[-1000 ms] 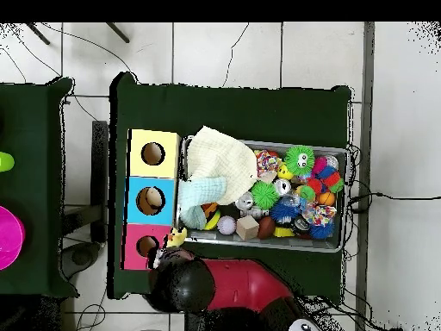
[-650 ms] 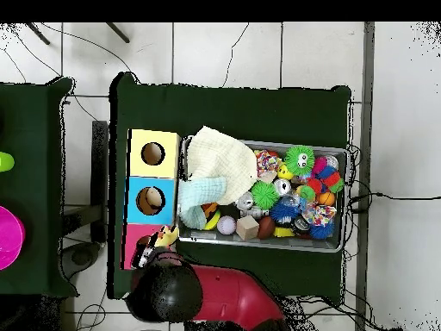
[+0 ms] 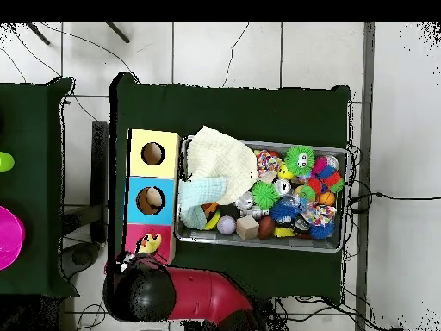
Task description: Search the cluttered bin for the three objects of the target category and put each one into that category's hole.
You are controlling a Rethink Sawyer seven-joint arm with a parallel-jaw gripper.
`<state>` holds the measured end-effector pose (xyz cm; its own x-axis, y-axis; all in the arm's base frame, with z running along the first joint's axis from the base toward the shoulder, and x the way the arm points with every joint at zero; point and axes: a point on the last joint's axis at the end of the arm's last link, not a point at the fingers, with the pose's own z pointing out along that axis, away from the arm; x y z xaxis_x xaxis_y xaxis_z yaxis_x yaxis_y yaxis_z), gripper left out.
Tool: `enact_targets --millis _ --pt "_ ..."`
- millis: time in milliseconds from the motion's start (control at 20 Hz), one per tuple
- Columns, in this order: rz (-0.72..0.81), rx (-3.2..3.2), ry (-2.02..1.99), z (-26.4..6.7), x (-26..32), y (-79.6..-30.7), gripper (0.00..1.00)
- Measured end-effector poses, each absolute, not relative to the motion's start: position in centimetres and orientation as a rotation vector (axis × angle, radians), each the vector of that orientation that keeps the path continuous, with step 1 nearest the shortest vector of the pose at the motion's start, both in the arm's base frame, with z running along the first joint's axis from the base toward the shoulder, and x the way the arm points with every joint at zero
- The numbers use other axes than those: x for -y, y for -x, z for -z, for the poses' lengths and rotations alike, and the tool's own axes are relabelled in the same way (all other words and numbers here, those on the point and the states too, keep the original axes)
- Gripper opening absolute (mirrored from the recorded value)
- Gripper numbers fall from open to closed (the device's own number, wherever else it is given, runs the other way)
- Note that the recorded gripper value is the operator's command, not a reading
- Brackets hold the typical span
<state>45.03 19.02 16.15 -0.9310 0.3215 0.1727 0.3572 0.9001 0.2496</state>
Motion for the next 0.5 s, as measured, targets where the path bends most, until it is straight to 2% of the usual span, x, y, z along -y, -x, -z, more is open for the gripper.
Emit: enact_targets --millis 500 --pt "0.321 2.836 0.558 -9.0 -20.5 -40.5 0.0"
